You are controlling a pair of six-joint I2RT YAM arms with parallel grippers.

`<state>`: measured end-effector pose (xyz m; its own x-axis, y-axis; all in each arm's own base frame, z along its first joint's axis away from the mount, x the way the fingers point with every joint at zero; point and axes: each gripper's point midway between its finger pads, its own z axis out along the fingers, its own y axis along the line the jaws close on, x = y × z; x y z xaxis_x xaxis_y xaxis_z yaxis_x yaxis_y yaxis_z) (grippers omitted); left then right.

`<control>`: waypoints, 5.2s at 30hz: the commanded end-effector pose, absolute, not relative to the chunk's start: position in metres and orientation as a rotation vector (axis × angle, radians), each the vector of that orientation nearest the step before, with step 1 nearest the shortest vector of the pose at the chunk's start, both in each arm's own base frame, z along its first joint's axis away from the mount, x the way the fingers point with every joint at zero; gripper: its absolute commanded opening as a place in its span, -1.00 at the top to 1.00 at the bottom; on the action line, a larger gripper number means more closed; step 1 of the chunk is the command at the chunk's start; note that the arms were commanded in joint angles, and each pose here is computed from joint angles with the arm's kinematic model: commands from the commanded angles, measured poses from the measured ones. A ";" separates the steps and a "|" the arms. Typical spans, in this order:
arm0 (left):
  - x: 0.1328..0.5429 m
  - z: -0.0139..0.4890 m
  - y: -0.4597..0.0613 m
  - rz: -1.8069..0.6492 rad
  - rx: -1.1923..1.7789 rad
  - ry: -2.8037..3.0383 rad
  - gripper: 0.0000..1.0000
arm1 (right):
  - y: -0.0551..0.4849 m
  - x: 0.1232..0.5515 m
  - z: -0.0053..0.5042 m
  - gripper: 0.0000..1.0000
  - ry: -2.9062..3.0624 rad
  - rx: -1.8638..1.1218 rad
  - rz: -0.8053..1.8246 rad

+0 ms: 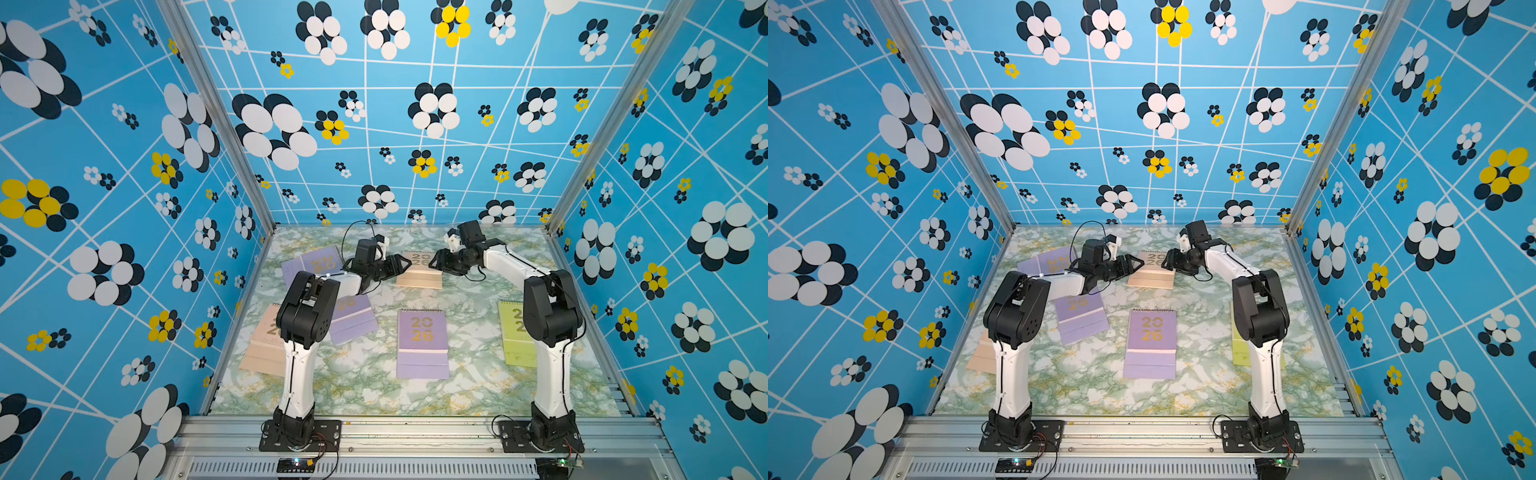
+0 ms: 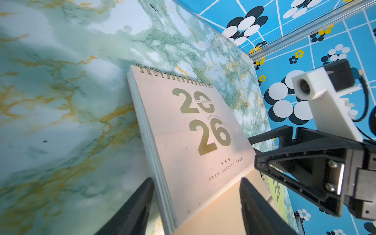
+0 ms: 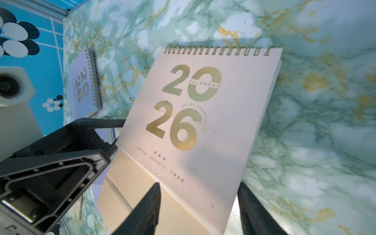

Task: Stack the calendars
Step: Pick up the calendar at the center of the board, then place the calendar at the calendar.

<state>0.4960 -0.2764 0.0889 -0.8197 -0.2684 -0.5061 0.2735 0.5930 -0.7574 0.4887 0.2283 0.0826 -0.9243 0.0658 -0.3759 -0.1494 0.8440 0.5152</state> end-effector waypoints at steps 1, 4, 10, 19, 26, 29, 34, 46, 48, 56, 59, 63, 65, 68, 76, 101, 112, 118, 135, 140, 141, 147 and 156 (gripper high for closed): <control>0.482 0.132 -0.296 -1.298 0.126 2.134 -0.36 | 0.241 0.480 0.071 -0.22 2.665 -0.105 0.819; 0.483 0.134 -0.295 -1.295 0.125 2.133 -0.36 | 0.239 0.478 0.055 -0.21 2.701 -0.093 0.803; 0.482 0.135 -0.294 -1.301 0.119 2.132 -0.36 | 0.237 0.474 0.045 -0.20 2.724 -0.090 0.786; 0.480 0.130 -0.296 -1.332 0.112 2.134 -0.30 | 0.236 0.472 0.038 -0.19 2.727 -0.093 0.788; 0.475 0.131 -0.297 -1.340 0.136 2.148 -0.17 | 0.241 0.475 0.041 -0.19 2.697 -0.140 0.816; 0.472 0.130 -0.297 -1.342 0.148 2.158 -0.15 | 0.242 0.475 0.041 -0.19 2.689 -0.166 0.819; 0.468 0.128 -0.299 -1.360 0.174 2.180 -0.11 | 0.241 0.475 0.038 -0.19 2.682 -0.218 0.801; 0.465 0.125 -0.301 -1.355 0.201 2.216 0.04 | 0.242 0.477 0.041 -0.20 2.656 -0.292 0.786; 0.465 0.124 -0.300 -1.349 0.202 2.221 0.07 | 0.242 0.475 0.040 -0.20 2.658 -0.298 0.784; 0.470 0.120 -0.300 -1.327 0.199 2.240 0.45 | 0.241 0.472 0.041 -0.20 2.650 -0.309 0.780; 0.470 0.119 -0.301 -1.326 0.196 2.243 0.60 | 0.239 0.465 0.034 -0.20 2.668 -0.305 0.778; 0.471 0.119 -0.300 -1.323 0.193 2.244 0.69 | 0.238 0.464 0.034 -0.20 2.666 -0.309 0.775; 0.471 0.120 -0.299 -1.318 0.190 2.247 0.76 | 0.237 0.463 0.034 -0.20 2.666 -0.309 0.770; 0.470 0.119 -0.298 -1.311 0.192 2.252 0.97 | 0.236 0.462 0.032 -0.20 2.673 -0.307 0.768; 0.470 0.138 -0.286 -1.284 0.182 2.205 1.00 | 0.238 0.464 0.066 -0.38 2.597 -0.275 0.816; 0.412 0.254 -0.251 -1.535 0.330 1.826 1.00 | 0.227 0.430 0.202 -0.55 2.101 -0.273 1.316; 0.388 0.265 -0.251 -1.598 0.374 1.767 1.00 | 0.237 0.427 0.208 -0.52 1.984 -0.300 1.457; 0.381 0.265 -0.258 -1.597 0.398 1.770 1.00 | 0.258 0.413 0.214 -0.44 1.953 -0.387 1.511; 0.372 0.273 -0.259 -1.570 0.431 1.759 1.00 | 0.278 0.398 0.215 0.75 1.931 -0.417 1.573; 0.369 0.276 -0.260 -1.563 0.442 1.756 1.00 | 0.285 0.391 0.220 1.00 1.926 -0.437 1.588; 0.368 0.276 -0.259 -1.559 0.445 1.755 1.00 | 0.286 0.391 0.220 1.00 1.929 -0.434 1.586; 0.365 0.278 -0.257 -1.529 0.456 1.760 0.76 | 0.284 0.388 0.229 1.00 1.930 -0.425 1.566; 0.363 0.276 -0.247 -1.450 0.446 1.779 -0.53 | 0.265 0.373 0.232 1.00 2.071 -0.418 1.344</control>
<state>0.3713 -0.2498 0.2551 -0.7115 -0.2063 -0.6718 0.6132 0.2847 -0.7368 0.3750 0.2770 0.2488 -0.7415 0.1007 -0.6633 -0.6125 0.3020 0.7305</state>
